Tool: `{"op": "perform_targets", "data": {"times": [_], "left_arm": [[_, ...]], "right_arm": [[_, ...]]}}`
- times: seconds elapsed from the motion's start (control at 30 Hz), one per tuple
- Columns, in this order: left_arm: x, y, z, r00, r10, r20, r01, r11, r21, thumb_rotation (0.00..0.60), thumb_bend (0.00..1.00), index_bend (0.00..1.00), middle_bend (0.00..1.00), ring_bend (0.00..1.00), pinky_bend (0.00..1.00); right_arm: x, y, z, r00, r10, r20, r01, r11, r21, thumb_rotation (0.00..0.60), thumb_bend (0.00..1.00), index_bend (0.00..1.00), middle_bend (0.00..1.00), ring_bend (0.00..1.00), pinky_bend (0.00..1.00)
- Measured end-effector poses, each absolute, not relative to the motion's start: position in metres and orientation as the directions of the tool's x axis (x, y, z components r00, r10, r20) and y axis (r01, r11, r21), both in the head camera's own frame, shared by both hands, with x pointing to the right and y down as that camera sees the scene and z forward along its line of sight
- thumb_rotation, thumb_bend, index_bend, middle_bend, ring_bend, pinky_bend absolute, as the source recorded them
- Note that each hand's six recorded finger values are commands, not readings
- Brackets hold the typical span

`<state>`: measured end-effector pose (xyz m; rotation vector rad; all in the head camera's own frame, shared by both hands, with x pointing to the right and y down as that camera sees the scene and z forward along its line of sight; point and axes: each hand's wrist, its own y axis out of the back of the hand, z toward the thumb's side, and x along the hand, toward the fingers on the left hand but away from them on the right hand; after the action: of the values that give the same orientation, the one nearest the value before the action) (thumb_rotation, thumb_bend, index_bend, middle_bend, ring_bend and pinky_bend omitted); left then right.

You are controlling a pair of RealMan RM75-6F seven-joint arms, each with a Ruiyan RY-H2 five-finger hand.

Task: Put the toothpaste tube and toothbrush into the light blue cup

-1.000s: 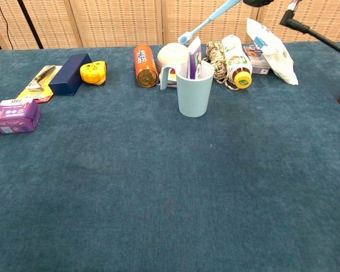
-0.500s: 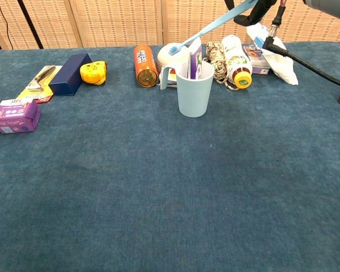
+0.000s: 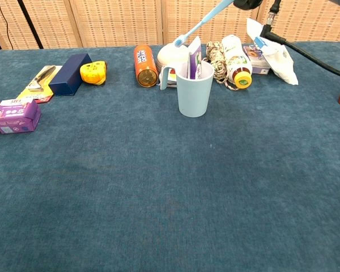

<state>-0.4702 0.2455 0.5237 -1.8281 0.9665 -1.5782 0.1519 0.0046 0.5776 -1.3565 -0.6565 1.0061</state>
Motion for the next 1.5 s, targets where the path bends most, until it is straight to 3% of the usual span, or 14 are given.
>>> {"op": "perform_targets", "data": {"times": [0.3, 0.83, 1.5], "left_arm": [[-0.471, 0.245, 0.523, 0.059, -0.798, 0.6, -0.176, -0.6, -0.78, 0.6, 0.0, 0.0, 0.0, 0.0, 0.0], [-0.472, 0.245, 0.523, 0.06, -0.797, 0.601, -0.181, -0.601, -0.779, 0.6, 0.0, 0.0, 0.0, 0.0, 0.0], [-0.471, 0.245, 0.525, 0.059, -0.793, 0.606, -0.177, -0.605, -0.776, 0.6, 0.0, 0.0, 0.0, 0.0, 0.0]], "right_arm": [[0.153, 0.005, 0.578, 0.483, 0.864, -0.139, -0.271, -0.003, -0.962, 0.6, 0.39, 0.65, 0.25, 0.01, 0.09], [0.126, 0.029, 0.58, 0.644, 0.759, -0.1, -0.373, 0.196, -0.907, 0.6, 0.39, 0.65, 0.25, 0.02, 0.13], [0.132, 0.026, 0.584, 0.703, 0.704, -0.101, -0.465, 0.347, -0.815, 0.6, 0.39, 0.66, 0.27, 0.04, 0.17]]}}
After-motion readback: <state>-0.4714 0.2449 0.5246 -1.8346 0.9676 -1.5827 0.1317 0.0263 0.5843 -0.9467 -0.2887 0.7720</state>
